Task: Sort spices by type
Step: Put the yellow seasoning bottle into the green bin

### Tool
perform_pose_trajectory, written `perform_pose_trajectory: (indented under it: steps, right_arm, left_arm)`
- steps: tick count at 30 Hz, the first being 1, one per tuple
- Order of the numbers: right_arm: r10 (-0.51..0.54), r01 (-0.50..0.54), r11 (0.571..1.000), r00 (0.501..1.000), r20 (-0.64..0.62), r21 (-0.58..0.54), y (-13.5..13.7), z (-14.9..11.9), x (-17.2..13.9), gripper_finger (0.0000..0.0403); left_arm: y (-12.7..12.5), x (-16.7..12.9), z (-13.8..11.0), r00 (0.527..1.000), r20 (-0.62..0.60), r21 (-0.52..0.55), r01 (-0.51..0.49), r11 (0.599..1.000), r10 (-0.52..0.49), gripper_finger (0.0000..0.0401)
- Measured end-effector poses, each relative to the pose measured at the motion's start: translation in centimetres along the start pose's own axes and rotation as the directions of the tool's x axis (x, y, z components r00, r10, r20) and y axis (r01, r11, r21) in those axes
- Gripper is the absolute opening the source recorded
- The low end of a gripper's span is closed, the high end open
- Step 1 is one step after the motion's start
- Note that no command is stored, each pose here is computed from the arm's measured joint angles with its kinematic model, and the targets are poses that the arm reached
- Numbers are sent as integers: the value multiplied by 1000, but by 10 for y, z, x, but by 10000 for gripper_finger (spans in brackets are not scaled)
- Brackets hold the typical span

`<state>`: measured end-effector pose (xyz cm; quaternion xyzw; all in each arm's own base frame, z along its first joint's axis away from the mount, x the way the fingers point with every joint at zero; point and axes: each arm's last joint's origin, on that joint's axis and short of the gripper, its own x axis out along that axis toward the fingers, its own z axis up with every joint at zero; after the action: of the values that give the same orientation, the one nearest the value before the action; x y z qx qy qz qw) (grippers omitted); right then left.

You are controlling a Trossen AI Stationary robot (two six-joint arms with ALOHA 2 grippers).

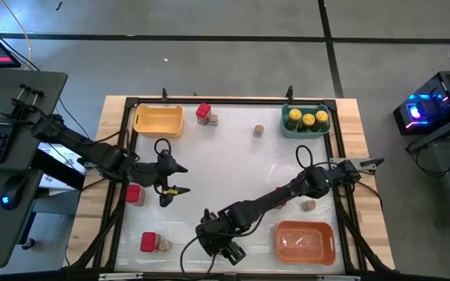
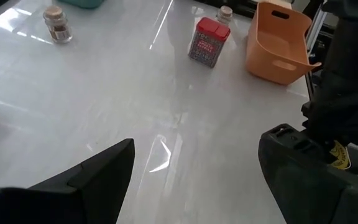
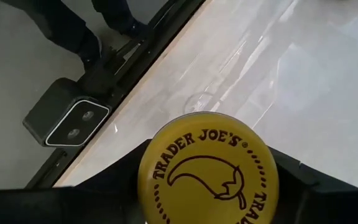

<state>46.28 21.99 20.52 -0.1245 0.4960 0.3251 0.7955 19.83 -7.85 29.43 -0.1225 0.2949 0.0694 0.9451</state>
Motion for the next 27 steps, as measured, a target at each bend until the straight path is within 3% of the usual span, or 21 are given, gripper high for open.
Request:
perform_pose_trajectory:
  steps: [6, 11, 16, 21, 24, 27]
  right_arm:
    - [-53, 56, 994, 998, -27, 99, -13, -4, -48, 219]
    - [-216, 238, 950, 968, -125, 204, -38, -23, -115, 219]
    - [-323, 406, 843, 906, -273, 352, -78, -61, -180, 219]
    - [-336, 501, 733, 854, -396, 459, -110, -111, -233, 219]
    - [-342, 529, 663, 843, -415, 529, -115, -151, -255, 219]
    - [-397, 567, 548, 823, -406, 614, -106, -198, -273, 219]
  left_arm:
    - [13, -18, 10, 997, 82, 29, 1, 1000, -3, 328]
    - [31, -41, 25, 971, 238, 29, -35, 999, 27, 328]
    - [45, -57, 36, 934, 352, 12, -71, 997, 62, 328]
    - [52, -60, 39, 929, 364, 13, -77, 997, 67, 328]
    - [53, -57, 39, 934, 354, 15, -65, 998, 55, 328]
    - [53, -54, 39, 939, 339, 2, -63, 998, 58, 328]
